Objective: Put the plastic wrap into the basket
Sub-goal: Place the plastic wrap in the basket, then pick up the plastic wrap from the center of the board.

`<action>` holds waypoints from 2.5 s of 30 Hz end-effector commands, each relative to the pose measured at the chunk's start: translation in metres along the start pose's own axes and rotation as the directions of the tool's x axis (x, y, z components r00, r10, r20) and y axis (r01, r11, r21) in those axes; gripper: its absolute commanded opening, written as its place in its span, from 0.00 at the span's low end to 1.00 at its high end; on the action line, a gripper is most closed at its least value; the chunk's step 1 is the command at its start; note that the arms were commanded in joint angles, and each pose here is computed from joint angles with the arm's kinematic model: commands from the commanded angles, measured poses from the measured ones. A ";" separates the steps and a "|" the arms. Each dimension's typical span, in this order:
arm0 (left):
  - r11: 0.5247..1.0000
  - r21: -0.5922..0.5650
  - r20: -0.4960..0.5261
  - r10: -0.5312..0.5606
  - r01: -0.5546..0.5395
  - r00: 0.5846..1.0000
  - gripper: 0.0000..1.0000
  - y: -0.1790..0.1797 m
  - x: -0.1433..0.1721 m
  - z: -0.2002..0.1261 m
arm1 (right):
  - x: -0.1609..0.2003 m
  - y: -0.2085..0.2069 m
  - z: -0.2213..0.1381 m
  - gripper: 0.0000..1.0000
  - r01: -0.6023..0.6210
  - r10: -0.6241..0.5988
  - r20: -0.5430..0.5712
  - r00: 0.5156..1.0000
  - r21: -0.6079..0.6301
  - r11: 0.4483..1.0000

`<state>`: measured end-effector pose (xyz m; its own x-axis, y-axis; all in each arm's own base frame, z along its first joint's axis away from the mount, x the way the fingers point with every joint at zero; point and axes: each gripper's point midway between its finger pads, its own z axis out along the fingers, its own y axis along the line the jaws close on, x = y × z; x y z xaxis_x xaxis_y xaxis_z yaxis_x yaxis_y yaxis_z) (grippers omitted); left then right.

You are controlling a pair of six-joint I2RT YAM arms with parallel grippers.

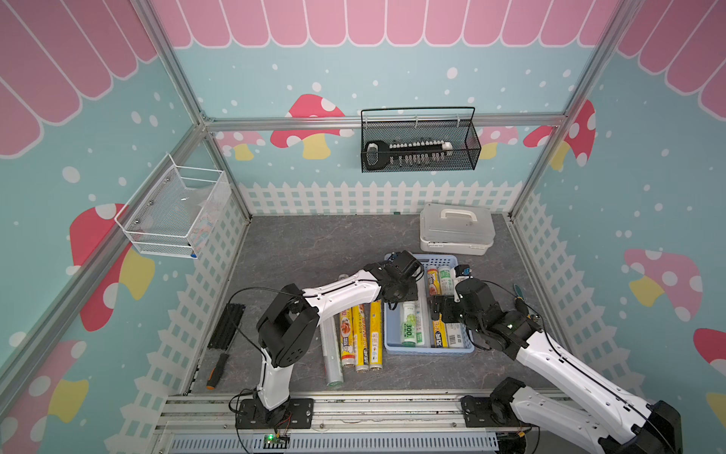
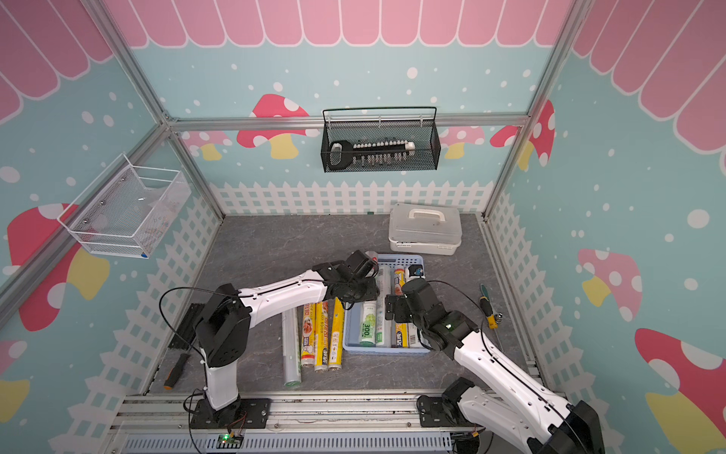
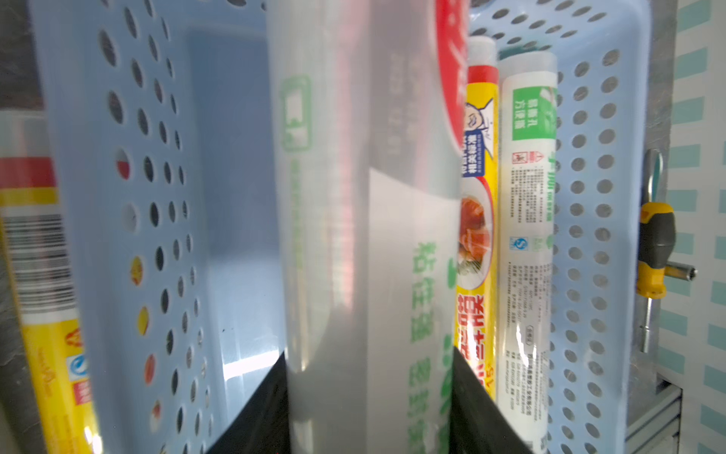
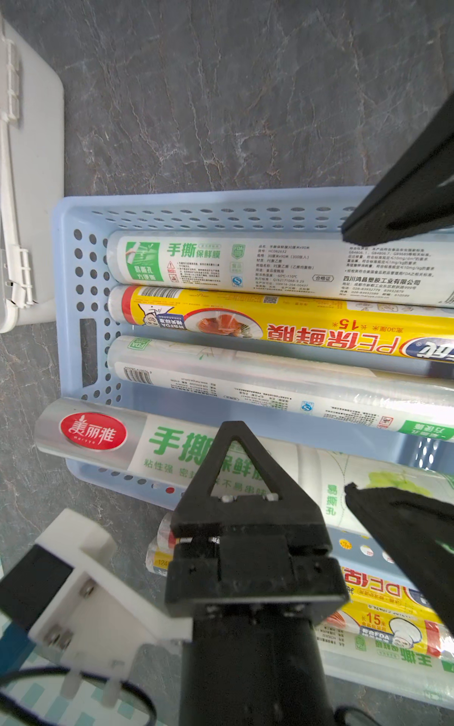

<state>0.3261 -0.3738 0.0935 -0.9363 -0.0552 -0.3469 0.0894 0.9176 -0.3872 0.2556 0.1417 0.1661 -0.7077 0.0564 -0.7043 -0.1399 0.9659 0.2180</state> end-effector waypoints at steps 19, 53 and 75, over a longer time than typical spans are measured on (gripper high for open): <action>1.000 0.004 -0.040 0.002 -0.002 0.999 0.53 -0.007 0.000 0.026 | 0.018 0.005 0.023 0.98 -0.015 0.010 -0.098 0.995 -0.048 0.999; 0.985 -0.146 0.583 0.008 0.095 0.812 0.99 0.141 -0.033 -0.188 | -0.031 0.134 0.000 0.92 0.110 -0.131 -0.003 0.991 -0.527 0.842; 0.969 -0.097 0.205 -0.202 0.225 0.958 0.97 0.243 0.064 -0.128 | 0.024 0.230 0.053 0.92 0.287 -0.410 -0.132 0.902 -0.524 0.801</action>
<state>0.2523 -0.0926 0.0931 -0.7777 -0.3868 -0.4956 -0.2101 0.9029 -0.3749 0.2425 0.3747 0.1649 -0.6731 -0.3605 -0.6457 -0.6768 0.6523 0.3413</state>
